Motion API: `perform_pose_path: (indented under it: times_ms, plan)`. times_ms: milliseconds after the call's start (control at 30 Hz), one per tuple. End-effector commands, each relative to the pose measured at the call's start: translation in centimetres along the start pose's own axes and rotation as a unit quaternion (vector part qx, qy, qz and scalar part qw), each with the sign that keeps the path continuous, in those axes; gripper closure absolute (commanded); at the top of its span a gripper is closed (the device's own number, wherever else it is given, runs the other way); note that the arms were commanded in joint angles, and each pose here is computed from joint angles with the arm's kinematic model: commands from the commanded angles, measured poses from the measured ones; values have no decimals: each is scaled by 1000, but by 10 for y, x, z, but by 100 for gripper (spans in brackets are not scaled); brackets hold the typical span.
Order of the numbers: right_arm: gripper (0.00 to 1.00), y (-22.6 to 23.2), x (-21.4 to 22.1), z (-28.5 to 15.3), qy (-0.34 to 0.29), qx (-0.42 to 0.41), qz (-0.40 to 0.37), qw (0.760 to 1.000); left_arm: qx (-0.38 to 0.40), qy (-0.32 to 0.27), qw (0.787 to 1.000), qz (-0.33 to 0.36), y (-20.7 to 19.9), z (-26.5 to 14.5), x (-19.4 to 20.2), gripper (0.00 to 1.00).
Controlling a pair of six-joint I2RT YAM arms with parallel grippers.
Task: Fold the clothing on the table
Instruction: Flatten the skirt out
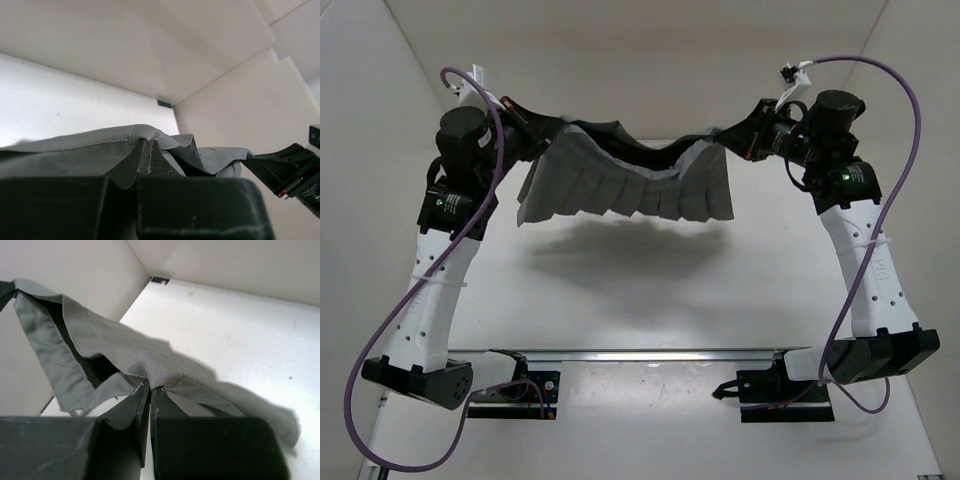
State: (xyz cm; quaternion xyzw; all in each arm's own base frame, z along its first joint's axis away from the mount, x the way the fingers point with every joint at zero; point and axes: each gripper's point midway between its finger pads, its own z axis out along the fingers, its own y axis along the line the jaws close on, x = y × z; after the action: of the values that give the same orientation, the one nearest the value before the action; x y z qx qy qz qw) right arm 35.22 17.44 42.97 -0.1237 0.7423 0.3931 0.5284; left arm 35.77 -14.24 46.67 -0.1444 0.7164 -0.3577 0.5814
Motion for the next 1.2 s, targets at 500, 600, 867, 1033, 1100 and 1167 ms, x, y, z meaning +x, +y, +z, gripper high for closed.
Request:
perform_pose_path:
  times_ms: [500,600,867,1033,1100,1167]
  plan:
    - [100,-42,-73,34,-46,-15,15,999,-7,11,999,-38,9,74,-35,100]
    - [100,-44,-87,40,-53,-25,4,998,-1,3,1000,-29,7,81,-44,100]
    - [99,-73,-48,35,-11,7,69,998,-34,43,998,-44,44,70,-11,100]
    - [100,-81,50,25,79,29,155,984,-78,121,984,-104,105,31,85,100]
    - [100,-83,91,18,111,33,187,976,-97,150,976,-122,123,12,120,100]
    - [100,-78,124,4,131,44,204,969,-115,181,967,-140,141,-8,154,100]
